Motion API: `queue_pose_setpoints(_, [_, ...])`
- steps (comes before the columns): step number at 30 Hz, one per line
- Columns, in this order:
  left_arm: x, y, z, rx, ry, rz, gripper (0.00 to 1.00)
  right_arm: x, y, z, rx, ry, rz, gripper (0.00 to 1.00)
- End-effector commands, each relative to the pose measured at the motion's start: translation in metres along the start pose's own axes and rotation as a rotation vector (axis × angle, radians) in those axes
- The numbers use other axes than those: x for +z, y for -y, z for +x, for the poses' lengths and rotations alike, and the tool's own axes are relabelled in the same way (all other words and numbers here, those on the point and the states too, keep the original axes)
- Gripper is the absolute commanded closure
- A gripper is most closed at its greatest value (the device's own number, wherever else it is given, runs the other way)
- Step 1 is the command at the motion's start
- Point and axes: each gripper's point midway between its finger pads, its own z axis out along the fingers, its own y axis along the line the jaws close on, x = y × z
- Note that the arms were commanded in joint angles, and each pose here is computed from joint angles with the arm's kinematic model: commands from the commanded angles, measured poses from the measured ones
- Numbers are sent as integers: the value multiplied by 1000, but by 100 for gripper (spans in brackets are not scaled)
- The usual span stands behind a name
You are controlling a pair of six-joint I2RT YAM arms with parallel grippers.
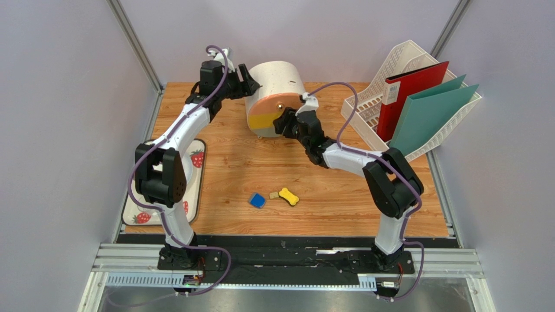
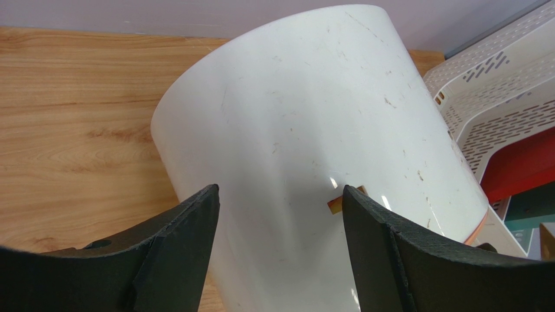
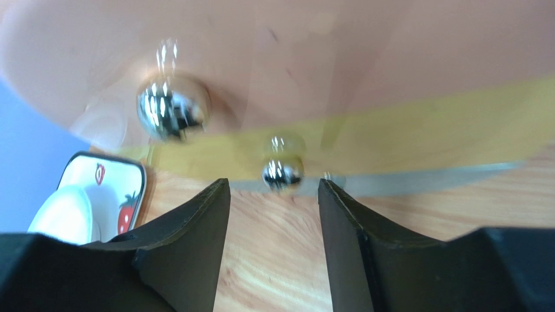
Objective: Organize the desk
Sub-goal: Close the drawer in the storage box.
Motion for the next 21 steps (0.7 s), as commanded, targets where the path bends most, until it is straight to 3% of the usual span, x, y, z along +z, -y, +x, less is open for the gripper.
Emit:
queue_pose_setpoints(1, [-12,3,47,4,-170,-6,22,-31,-26,-48,-4,123,-135,44])
queue_pose_setpoints(11, [-10,3,44,2,-161,-9,22,-9,-6,14,-10,-90,-80,47])
queue_pose_setpoints(21, [-10,3,43,4,-164,-5,22,17,23,30,-14,-97,-8,50])
